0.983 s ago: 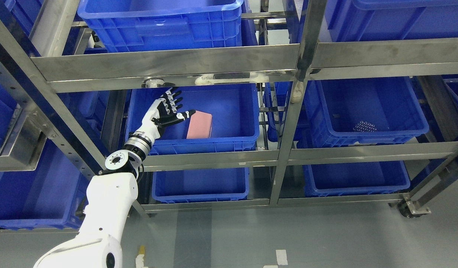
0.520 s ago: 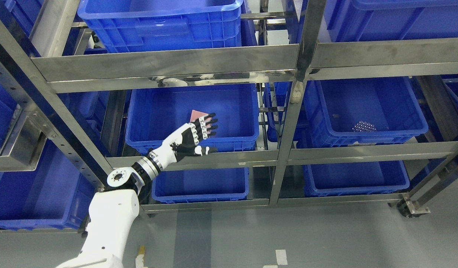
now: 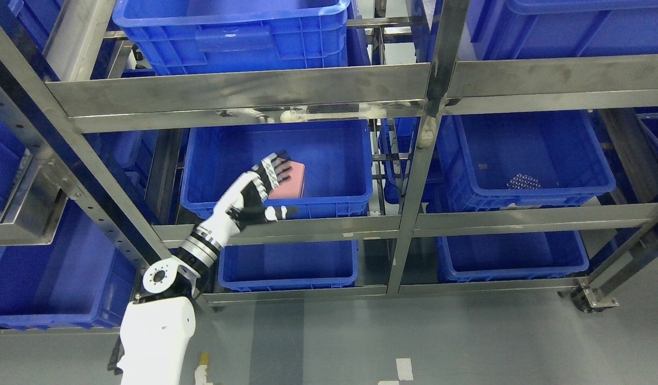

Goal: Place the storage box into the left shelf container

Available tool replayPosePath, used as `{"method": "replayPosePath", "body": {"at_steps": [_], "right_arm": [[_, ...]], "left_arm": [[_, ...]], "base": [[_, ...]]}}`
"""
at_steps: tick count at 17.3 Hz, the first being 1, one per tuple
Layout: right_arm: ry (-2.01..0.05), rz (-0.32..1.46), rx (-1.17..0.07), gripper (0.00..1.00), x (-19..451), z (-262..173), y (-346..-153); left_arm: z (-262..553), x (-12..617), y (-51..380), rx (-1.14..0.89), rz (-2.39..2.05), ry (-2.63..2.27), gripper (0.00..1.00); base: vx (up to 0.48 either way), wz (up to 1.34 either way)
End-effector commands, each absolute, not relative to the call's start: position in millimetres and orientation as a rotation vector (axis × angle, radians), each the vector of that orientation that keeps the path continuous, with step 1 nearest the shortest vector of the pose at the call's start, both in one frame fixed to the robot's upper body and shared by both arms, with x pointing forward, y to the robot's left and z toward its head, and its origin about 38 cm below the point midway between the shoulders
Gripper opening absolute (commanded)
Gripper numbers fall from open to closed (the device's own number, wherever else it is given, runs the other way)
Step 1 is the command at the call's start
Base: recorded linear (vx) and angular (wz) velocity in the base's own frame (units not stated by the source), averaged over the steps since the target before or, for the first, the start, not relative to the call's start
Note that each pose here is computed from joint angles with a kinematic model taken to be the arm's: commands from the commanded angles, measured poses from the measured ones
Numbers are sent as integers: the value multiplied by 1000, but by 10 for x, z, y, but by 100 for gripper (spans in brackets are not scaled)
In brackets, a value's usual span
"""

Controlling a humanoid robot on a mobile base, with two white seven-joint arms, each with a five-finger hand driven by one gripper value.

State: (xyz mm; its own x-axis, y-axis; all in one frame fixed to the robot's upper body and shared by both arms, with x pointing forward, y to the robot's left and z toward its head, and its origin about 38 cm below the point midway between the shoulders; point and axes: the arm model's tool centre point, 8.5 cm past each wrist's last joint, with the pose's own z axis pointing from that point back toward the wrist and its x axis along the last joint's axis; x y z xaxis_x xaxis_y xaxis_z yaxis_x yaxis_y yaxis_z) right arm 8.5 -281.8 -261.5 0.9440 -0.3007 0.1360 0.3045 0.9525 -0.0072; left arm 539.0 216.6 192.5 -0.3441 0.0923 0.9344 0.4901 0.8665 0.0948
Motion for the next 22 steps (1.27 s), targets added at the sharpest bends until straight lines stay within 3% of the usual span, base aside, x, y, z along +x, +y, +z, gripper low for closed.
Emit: {"method": "replayPosePath", "body": {"at_steps": [1, 5, 10, 22], "right_arm": [[-185, -272, 293, 100, 162, -2561, -2656], [-185, -272, 293, 100, 162, -2561, -2656], [-185, -272, 293, 100, 162, -2561, -2656], [-185, -272, 293, 100, 162, -2561, -2656]], "left_arm": [[3121, 4775, 1826, -303, -341, -2334, 99], [2497, 4357, 1615, -275, -77, -2284, 99], [2172, 3990, 1609, -295, -57, -2224, 100], [1956, 3964, 2399, -79, 96, -2155, 99]], "base": [[0, 0], [0, 0], [0, 0], [0, 0]]}}
